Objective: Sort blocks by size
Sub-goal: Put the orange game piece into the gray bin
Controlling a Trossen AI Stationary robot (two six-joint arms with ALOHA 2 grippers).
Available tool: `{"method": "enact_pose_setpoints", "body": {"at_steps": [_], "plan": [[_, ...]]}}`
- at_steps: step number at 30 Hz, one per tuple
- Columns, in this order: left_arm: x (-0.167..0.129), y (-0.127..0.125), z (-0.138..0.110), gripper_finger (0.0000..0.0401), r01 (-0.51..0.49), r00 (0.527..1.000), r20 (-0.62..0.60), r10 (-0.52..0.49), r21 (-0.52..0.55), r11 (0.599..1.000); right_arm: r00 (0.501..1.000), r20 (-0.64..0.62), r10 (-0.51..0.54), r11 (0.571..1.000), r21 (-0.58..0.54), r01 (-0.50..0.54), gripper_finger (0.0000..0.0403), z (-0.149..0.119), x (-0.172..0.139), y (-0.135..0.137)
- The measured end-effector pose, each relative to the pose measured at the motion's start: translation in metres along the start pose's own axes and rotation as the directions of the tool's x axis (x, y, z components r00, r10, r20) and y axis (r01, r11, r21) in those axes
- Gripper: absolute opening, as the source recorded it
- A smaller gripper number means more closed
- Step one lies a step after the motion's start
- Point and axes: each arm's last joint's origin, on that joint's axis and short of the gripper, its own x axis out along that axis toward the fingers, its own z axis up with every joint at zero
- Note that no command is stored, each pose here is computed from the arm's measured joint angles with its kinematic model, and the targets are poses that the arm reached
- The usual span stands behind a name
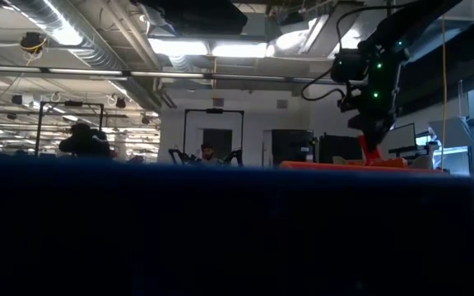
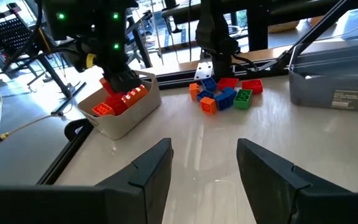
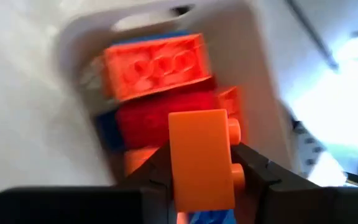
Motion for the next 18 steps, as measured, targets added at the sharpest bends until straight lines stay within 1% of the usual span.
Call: {"method": "enact_pose_setpoints", "body": {"at_steps": [2,7,10,12,18], "plan": [[0.0,0.0,0.0,0.0169,0.0,1.0,0.0,0.0,0.0,1.0,1.0,0.02,-0.019,1.0,0.001,0.019,0.0102,0.002,0.0,-0.001],[0.0,0.0,0.0,0.0169,0.0,1.0,0.0,0.0,-0.006,1.0,0.997,0.08,-0.023,1.0,0.014,0.022,0.0102,0.008,0.0,-0.001],[0.0,0.0,0.0,0.0169,0.001,1.0,-0.002,-0.001,-0.006,1.0,0.996,0.085,-0.032,0.999,0.018,0.031,0.0107,0.01,0.001,-0.001],[0.0,0.0,0.0,0.0169,0.001,1.0,-0.002,-0.001,-0.006,1.0,0.995,0.082,-0.063,0.998,0.026,0.061,0.0119,0.011,0.004,-0.002],[0.0,0.0,0.0,0.0169,0.001,1.0,-0.004,-0.001,-0.006,1.0,0.997,0.033,-0.068,0.998,0.022,0.067,0.017,0.012,0.018,-0.002]]}}
